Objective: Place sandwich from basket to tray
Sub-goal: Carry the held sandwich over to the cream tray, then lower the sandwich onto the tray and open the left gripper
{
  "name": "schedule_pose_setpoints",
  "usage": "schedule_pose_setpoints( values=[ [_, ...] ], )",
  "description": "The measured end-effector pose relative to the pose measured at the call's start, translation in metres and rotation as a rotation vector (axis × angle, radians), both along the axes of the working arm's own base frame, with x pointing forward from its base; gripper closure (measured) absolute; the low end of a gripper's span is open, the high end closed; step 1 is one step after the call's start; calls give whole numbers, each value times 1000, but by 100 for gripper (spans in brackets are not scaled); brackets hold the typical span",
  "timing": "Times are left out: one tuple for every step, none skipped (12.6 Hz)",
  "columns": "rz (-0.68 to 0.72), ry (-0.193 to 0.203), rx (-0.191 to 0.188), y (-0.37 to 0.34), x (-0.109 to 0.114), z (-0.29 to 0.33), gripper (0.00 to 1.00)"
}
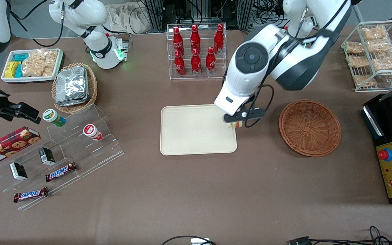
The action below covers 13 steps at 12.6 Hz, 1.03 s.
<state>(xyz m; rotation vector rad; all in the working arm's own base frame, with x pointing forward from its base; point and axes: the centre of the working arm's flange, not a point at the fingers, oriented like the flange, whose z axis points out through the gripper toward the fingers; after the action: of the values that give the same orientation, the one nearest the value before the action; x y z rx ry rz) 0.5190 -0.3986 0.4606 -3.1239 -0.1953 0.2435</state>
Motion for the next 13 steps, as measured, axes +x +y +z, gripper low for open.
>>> schedule_pose_setpoints(
  values=[
    [-10,-6,-10,-5,-2,-29,81],
    [-20,-12,-17,-9,-7,-59,81],
    [-28,-12,-25,-11,-13,-87,81],
    [-36,-6,-31,-12,-17,-112,81],
    [-49,-7,-29,-12,-21,-135,82],
    [-65,-14,-23,-11,-24,-158,82],
    [-76,-18,-25,-10,-27,-178,82],
    [-74,-17,-32,-6,-28,-197,82],
    [-66,-18,-45,-1,-27,-213,82],
    [-60,-17,-55,2,-28,-225,82],
    [-56,-13,-57,5,-29,-234,81],
    [-56,-8,-54,7,-30,-240,81],
    [-60,-7,-49,9,-31,-243,81]
  ],
)
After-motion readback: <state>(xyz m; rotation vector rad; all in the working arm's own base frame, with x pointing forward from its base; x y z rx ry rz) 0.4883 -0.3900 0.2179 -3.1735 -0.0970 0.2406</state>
